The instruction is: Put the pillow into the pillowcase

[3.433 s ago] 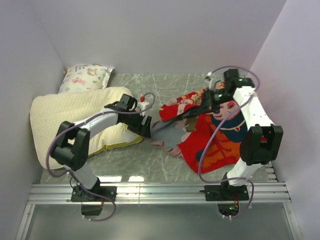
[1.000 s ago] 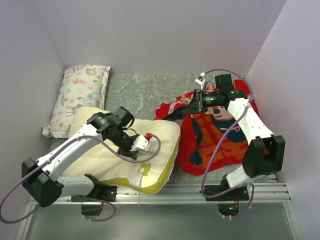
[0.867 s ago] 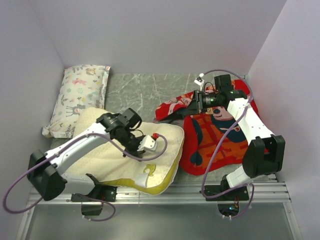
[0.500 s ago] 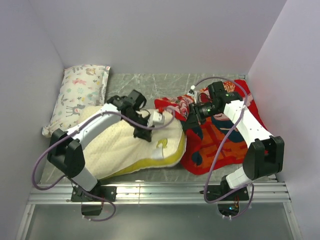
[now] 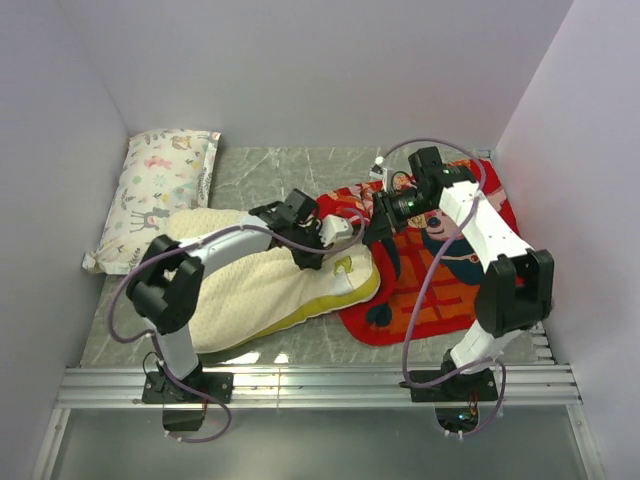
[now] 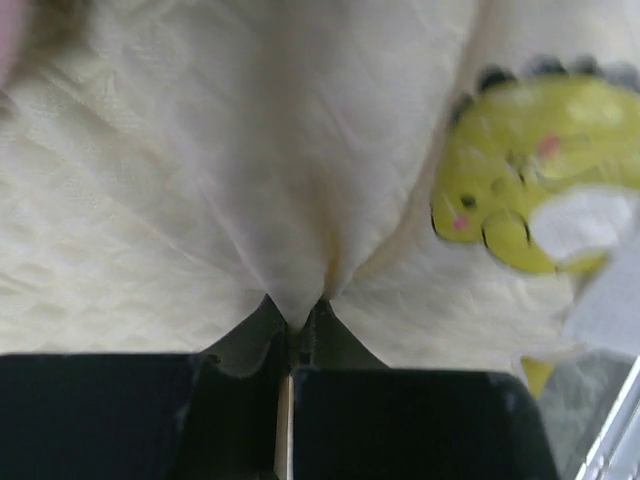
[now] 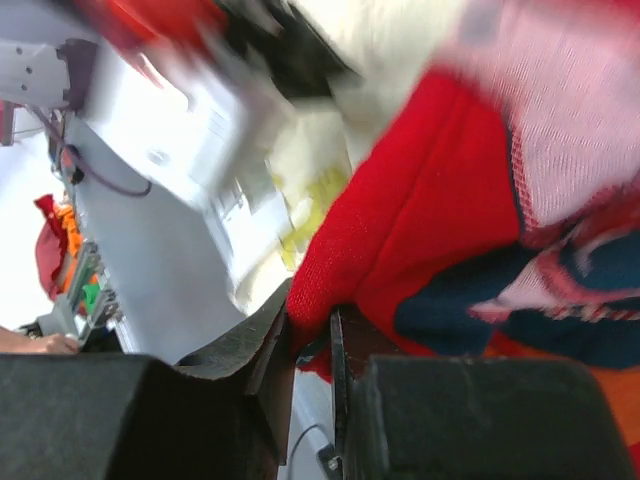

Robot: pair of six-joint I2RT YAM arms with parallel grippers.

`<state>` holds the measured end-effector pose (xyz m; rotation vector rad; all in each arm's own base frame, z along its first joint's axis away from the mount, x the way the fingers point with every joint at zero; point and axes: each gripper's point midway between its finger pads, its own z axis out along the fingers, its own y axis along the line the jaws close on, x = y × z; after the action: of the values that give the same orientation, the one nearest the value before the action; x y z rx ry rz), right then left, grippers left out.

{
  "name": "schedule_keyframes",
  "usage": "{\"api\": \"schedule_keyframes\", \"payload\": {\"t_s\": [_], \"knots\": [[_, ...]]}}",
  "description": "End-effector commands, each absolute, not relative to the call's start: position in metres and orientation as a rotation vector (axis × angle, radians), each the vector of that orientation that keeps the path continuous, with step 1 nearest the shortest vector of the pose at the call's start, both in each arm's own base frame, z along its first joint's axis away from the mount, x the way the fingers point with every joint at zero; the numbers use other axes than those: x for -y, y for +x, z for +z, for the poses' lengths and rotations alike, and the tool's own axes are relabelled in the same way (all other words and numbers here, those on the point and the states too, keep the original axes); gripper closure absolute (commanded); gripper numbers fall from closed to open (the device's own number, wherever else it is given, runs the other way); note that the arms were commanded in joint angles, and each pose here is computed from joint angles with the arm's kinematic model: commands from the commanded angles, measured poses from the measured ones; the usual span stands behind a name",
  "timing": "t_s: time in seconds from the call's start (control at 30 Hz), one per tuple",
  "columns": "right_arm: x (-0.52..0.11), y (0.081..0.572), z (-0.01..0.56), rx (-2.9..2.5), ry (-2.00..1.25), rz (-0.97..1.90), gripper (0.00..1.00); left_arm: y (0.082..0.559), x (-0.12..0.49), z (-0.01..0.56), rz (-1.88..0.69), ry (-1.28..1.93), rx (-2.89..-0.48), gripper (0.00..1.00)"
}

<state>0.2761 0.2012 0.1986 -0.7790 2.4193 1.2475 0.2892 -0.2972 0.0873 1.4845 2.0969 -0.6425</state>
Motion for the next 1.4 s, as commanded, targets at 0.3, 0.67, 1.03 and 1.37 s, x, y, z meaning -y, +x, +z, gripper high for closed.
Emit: {"api": "schedule_keyframes", "payload": {"t_s": [0.3, 0.67, 1.03, 1.37], "knots": [[-0.186, 0.307, 0.177, -2.571, -0.615, 0.952, 0.34, 0.373, 0.266, 0.114, -0.85, 0.801, -2.259, 0.62], [-0.037, 0.276, 0.1, -2.902, -0.123, 0.268, 0.14, 0.356, 0.245, 0.162, -0.625, 1.163, -2.029, 0.3], [0.088, 0.268, 0.049, -2.967, -0.029, -0.39, 0.43, 0.356, 0.201, 0.105, -0.468, 1.143, -2.166, 0.36], [0.121, 0.34, 0.012, -3.048, -0.09, -0.492, 0.5, 0.355, 0.174, 0.08, -0.443, 1.075, -2.284, 0.43]]}}
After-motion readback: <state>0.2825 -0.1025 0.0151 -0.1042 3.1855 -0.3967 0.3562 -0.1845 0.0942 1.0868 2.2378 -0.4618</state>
